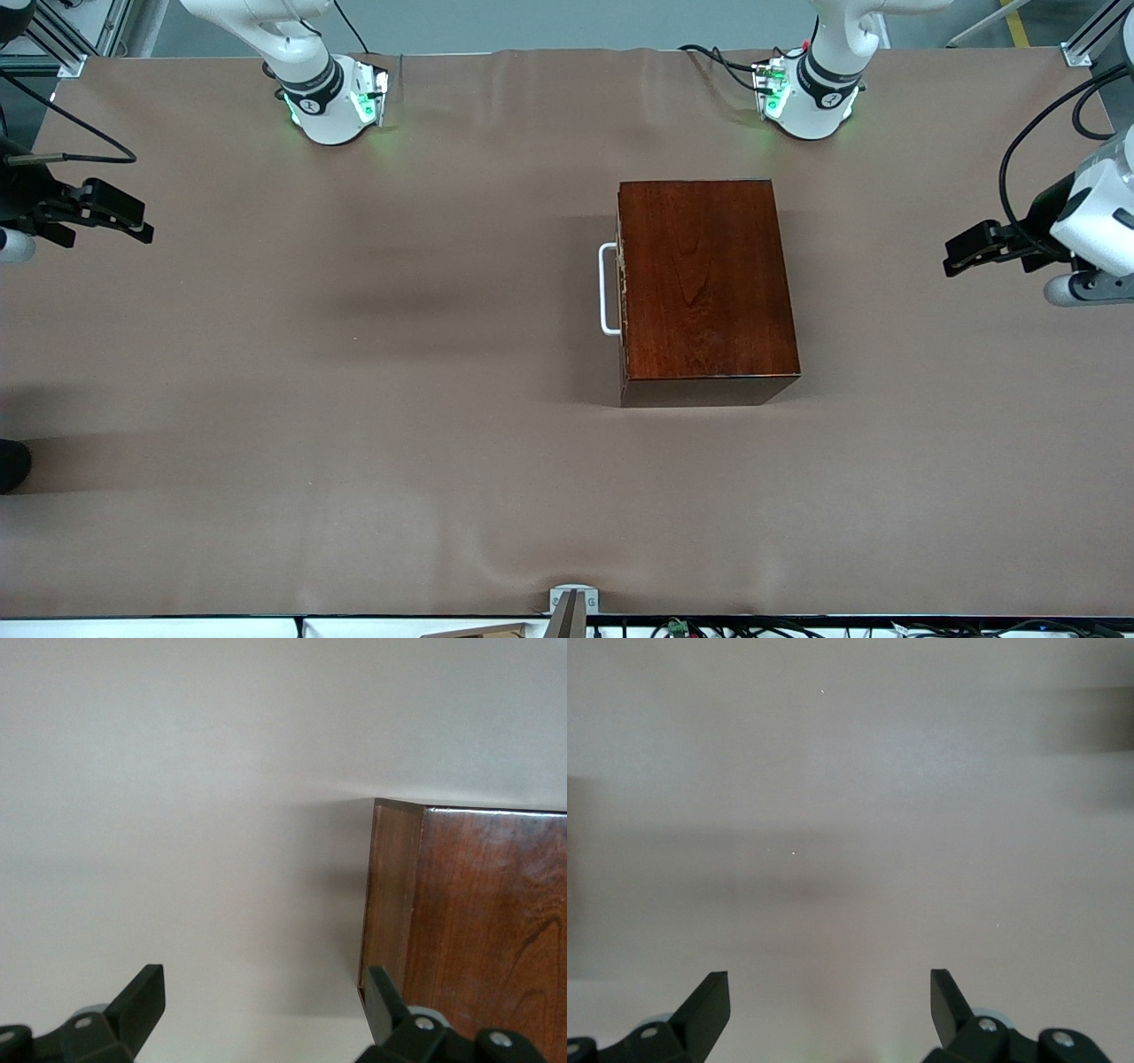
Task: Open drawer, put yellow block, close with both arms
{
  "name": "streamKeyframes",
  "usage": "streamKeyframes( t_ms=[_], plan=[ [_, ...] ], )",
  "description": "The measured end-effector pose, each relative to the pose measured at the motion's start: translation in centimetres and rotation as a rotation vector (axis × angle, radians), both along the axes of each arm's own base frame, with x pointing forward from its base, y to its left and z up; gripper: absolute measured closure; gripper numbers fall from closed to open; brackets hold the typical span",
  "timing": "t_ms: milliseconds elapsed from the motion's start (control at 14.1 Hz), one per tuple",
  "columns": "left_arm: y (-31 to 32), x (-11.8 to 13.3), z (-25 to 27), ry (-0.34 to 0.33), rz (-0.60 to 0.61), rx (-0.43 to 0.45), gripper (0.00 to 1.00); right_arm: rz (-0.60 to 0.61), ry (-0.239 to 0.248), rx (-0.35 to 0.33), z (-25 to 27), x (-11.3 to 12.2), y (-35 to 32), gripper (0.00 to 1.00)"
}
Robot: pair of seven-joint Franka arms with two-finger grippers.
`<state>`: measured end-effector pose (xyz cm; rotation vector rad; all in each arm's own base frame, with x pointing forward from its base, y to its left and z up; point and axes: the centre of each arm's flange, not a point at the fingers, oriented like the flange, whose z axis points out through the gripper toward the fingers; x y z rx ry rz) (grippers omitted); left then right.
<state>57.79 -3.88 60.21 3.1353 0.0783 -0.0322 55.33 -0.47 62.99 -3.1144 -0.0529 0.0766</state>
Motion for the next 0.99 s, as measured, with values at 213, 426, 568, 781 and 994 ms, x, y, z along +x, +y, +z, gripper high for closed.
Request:
streamKeyframes(
  t_ms=[213, 426, 568, 781, 994],
  plan=[
    [-0.6, -1.9, 0.0, -0.018, -0.015, -0.004, 0.00, 0.000, -0.001, 0.000, 0.0, 0.0, 0.0, 0.00],
    [-0.6, -2.5, 0.4, -0.027, -0.046, -0.005, 0.00, 0.000, -0.001, 0.000, 0.0, 0.0, 0.0, 0.00],
    [-0.7, -2.5, 0.4, -0.031, -0.051, -0.005, 0.00, 0.000, -0.001, 0.000, 0.0, 0.0, 0.0, 0.00],
    [-0.9, -2.4, 0.5, -0.039, -0.054, -0.006, 0.00, 0.000, -0.001, 0.000, 0.0, 0.0, 0.0, 0.00],
    [-0.9, -2.3, 0.4, -0.041, -0.055, -0.006, 0.00, 0.000, -0.001, 0.000, 0.0, 0.0, 0.0, 0.00]
  ],
)
